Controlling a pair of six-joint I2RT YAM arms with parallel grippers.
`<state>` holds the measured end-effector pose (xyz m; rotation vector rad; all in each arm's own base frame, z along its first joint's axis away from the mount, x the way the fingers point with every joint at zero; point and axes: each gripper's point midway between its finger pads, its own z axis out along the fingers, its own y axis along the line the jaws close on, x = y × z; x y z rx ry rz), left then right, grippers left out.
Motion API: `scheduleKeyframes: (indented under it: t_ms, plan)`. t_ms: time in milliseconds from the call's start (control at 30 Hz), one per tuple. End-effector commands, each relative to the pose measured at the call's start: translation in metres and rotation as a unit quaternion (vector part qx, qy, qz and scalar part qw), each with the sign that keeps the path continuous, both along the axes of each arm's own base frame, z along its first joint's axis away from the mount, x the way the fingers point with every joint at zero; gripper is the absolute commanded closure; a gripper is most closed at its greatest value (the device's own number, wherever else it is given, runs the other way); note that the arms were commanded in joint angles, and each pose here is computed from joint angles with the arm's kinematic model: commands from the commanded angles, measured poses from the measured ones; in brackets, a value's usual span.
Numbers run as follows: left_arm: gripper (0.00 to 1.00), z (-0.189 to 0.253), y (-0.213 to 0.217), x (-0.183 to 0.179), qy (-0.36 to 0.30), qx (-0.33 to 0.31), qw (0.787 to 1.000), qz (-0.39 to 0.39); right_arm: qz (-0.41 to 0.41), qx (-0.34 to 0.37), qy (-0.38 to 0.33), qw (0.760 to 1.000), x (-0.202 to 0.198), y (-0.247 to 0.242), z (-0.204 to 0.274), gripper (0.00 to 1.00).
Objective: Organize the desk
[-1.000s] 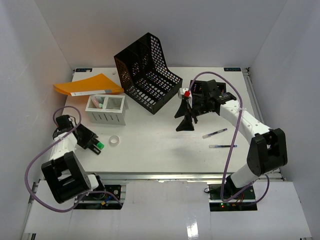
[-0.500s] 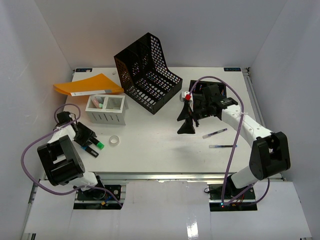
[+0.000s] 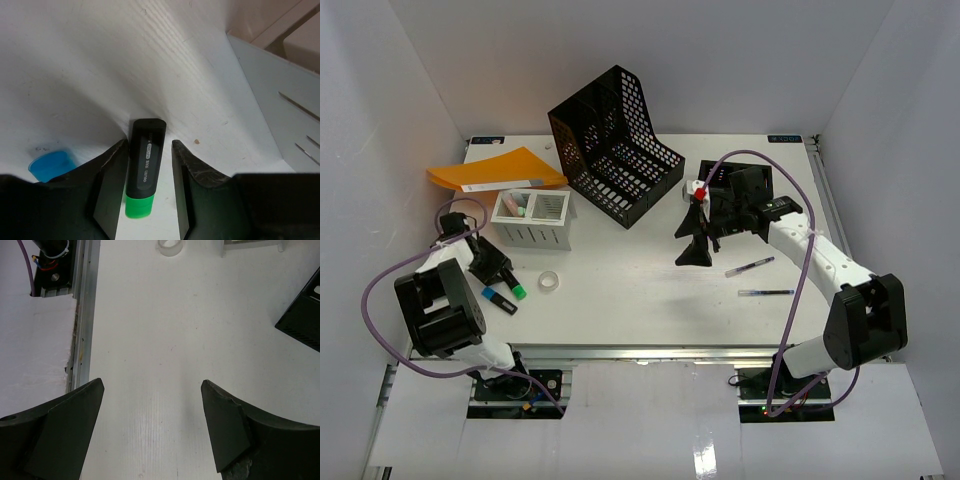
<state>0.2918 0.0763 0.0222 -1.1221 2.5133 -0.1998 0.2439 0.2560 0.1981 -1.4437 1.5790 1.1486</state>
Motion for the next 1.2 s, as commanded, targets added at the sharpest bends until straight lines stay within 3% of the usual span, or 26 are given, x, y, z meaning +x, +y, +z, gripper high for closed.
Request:
scheduleKeyframes:
  t_ms: [0, 833, 1000, 1167]
  plan:
    - [0.49, -0.012, 0.004, -0.002, 0.034, 0.031, 0.999, -0.020, 0.008, 0.019, -0.023, 1.000, -0.004, -0.001, 0.013, 0.15]
    - [0.49, -0.040, -0.016, -0.018, 0.109, 0.085, 0.987, -0.086, 0.004, 0.028, -0.024, 0.999, -0.004, -0.006, 0.016, 0.15]
    - [0.56, -0.037, -0.017, -0.017, 0.097, 0.084, 0.988, -0.086, 0.003, 0.027, -0.023, 0.999, -0.004, -0.006, 0.015, 0.15]
    - [0.75, -0.025, -0.019, -0.010, 0.070, 0.081, 0.991, -0.081, 0.003, 0.025, -0.024, 0.999, -0.004, -0.006, 0.014, 0.15]
